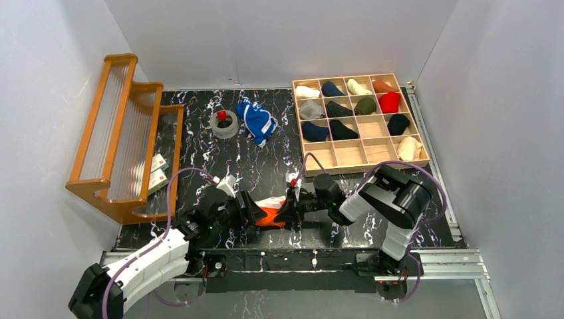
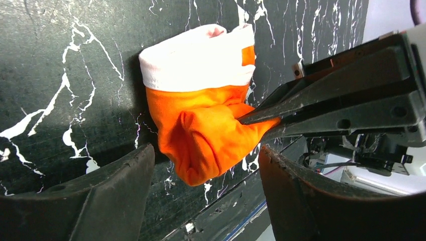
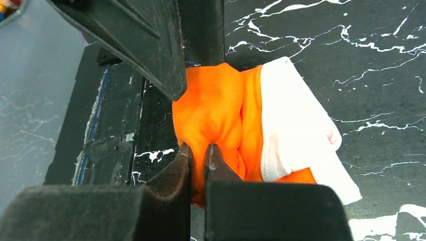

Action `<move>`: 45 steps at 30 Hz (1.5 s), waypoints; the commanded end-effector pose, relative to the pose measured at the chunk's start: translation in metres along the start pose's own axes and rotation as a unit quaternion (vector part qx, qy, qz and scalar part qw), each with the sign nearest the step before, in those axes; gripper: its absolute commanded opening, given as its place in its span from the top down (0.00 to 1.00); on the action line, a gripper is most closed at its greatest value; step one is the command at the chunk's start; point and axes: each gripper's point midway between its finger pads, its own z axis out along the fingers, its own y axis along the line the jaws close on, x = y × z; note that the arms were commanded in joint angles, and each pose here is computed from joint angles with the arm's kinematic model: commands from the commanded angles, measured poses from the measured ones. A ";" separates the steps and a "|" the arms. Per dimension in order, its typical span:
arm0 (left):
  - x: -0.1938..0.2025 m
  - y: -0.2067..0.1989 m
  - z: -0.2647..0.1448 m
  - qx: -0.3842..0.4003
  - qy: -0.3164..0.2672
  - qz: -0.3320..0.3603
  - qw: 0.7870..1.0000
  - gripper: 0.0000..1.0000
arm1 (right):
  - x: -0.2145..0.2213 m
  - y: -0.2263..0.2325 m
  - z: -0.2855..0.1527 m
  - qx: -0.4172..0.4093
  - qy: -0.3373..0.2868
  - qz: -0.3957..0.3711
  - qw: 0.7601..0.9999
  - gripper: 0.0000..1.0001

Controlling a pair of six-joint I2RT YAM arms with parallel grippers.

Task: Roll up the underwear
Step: Roll the underwear to the center of the board.

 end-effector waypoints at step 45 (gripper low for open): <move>-0.009 0.020 0.024 -0.036 -0.041 -0.095 0.994 1.00 | 0.000 -0.019 -0.026 0.042 0.048 0.063 0.996 0.24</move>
